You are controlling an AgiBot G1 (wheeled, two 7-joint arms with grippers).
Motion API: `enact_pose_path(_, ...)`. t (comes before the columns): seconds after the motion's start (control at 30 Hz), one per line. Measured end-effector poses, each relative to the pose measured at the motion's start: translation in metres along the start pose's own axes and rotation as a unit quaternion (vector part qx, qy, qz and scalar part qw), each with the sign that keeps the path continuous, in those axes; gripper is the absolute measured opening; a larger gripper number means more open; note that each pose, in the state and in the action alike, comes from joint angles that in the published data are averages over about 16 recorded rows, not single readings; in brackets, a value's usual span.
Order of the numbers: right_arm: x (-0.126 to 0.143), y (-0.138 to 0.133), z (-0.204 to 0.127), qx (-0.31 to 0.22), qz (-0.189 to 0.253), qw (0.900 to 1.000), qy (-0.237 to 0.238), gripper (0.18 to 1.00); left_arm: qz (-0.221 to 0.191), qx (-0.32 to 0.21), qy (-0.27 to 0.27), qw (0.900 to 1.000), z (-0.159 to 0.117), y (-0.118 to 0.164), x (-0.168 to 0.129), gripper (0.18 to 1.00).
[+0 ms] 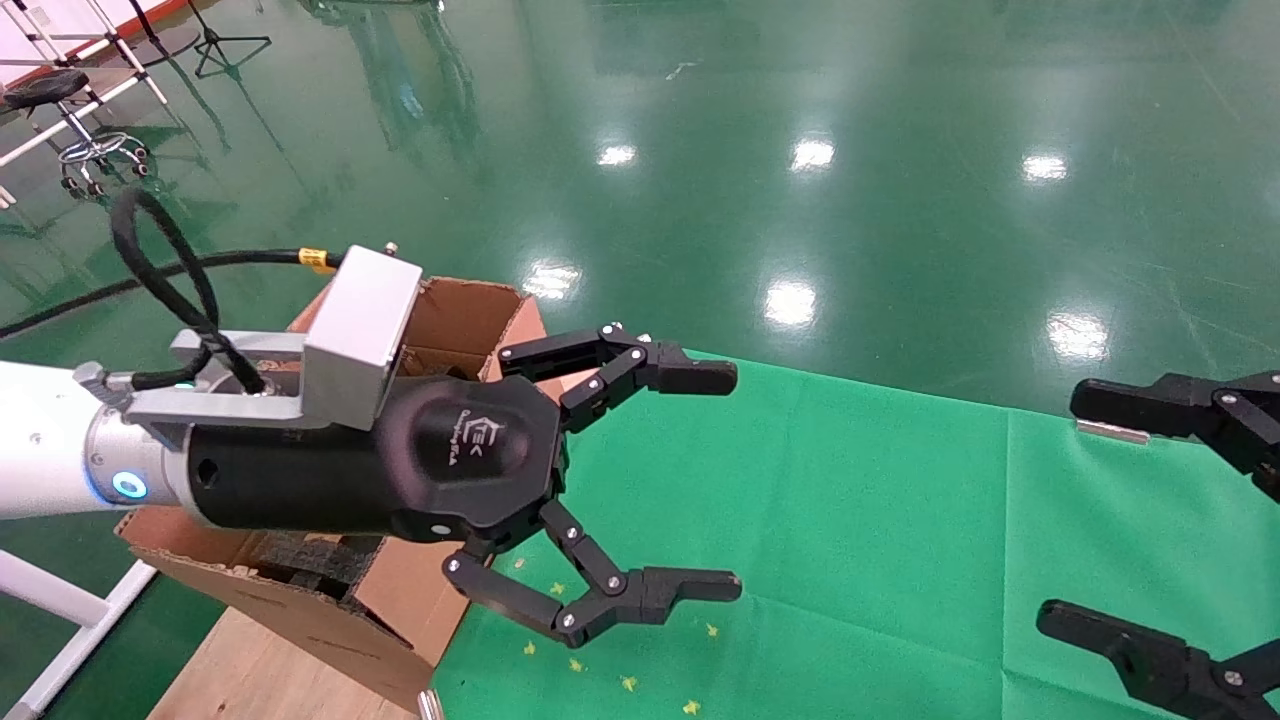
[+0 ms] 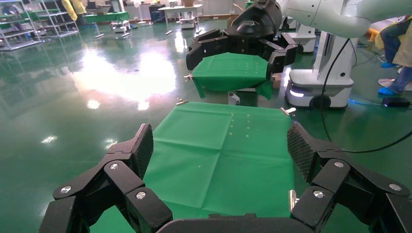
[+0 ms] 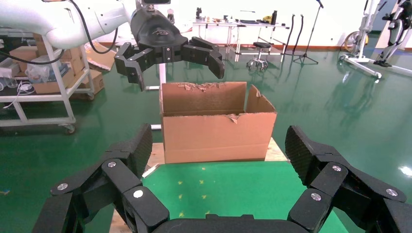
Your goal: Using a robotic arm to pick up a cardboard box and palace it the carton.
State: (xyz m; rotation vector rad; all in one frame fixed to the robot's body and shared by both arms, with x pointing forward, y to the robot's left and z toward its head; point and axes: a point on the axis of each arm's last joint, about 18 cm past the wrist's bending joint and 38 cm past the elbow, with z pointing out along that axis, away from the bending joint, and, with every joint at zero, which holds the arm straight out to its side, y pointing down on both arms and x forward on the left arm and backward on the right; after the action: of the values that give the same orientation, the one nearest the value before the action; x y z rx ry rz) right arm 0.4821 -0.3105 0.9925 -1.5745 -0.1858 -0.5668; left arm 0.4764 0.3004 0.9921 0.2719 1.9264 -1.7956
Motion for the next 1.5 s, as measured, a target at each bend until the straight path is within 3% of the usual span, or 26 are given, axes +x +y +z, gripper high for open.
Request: enact_pose_path(1.5,0.0000,0.0000,0.0000,0.000,0.000,1.000,0.000,1.001,0.000,0.000,0.000,1.0000,0.0000,0.0000,0.0000,1.001)
